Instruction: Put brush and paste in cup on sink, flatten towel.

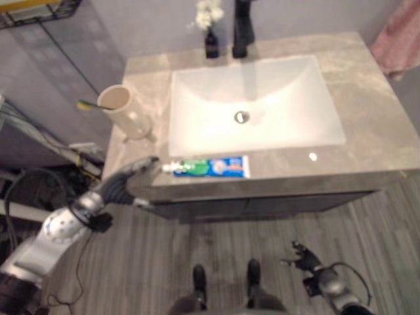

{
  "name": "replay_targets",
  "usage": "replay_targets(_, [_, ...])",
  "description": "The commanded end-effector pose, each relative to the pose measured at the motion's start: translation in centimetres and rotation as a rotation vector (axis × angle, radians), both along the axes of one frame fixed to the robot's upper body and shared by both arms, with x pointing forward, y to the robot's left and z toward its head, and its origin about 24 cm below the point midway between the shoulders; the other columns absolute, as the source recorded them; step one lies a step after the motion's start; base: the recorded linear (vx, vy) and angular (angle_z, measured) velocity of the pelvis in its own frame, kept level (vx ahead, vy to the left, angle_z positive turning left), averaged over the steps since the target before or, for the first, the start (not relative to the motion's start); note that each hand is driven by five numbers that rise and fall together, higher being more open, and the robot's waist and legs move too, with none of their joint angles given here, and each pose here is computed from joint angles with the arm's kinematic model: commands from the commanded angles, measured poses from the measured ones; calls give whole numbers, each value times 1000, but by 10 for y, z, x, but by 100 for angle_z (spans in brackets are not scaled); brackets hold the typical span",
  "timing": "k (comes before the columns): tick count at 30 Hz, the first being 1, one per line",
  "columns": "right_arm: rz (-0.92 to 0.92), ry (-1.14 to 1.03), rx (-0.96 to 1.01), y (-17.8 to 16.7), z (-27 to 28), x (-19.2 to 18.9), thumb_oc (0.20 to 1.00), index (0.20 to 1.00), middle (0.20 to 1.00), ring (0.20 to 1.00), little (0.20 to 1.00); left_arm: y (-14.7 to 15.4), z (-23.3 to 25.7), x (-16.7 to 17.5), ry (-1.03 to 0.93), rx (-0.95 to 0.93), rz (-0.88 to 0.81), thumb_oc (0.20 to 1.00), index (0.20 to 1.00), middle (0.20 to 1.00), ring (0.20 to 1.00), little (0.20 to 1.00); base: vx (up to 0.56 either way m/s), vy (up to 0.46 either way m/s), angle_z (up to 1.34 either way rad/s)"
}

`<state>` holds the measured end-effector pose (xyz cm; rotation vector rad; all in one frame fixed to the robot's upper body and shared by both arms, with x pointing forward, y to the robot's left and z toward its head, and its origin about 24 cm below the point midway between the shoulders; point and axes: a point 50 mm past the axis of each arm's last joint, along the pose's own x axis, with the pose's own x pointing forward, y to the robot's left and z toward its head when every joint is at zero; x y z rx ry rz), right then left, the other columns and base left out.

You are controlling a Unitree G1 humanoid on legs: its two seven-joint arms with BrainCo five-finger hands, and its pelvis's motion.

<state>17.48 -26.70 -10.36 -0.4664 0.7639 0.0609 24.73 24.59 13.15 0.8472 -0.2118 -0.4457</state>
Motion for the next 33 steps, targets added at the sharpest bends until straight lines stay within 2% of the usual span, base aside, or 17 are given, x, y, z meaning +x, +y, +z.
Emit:
replay_targets(1, [25,-90,-11,2,14,21,1000,1000,1000,1000,1000,-4,28,16,-155,-25,7,1000,1000,1000,1000,1000,25,-36,-10])
replay_targets(10, [-7,-95,-16,1,13,22,1000,1000,1000,1000,1000,-12,44,33,-227,-17,-1,1000,1000,1000,1000,1000,37,-32,-8])
replay_targets(20, [5,-99,1,7,12,22,1000,1000,1000,1000,1000,-25,38,36,-193,-1,-55,1000,1000,1000,1000,1000,10,-7,-1])
replay_targets(27, [3,-82,3,9,8,18,1000,1000,1000,1000,1000,-32,38,31,-185,95,-119,1000,1000,1000,1000,1000,4,0,0])
replay_targets(29, [7,-82,1,9,8,17,1000,1000,1000,1000,1000,-35,40,29,-187,155,-151,454,454,454,454,454,0,0,0])
replay_targets(30, [6,-82,2,10,8,16,1000,1000,1000,1000,1000,-35,40,29,-187,155,-151,385,385,385,385,385,0,0,0])
replay_targets(31, [8,-82,0,10,8,16,1000,1000,1000,1000,1000,-36,40,29,-186,166,-158,200,200,200,200,200,0,0,0])
replay_targets(33, [17,-83,6,12,7,16,1000,1000,1000,1000,1000,-35,37,29,-181,187,-159,200,200,200,200,200,0,0,0])
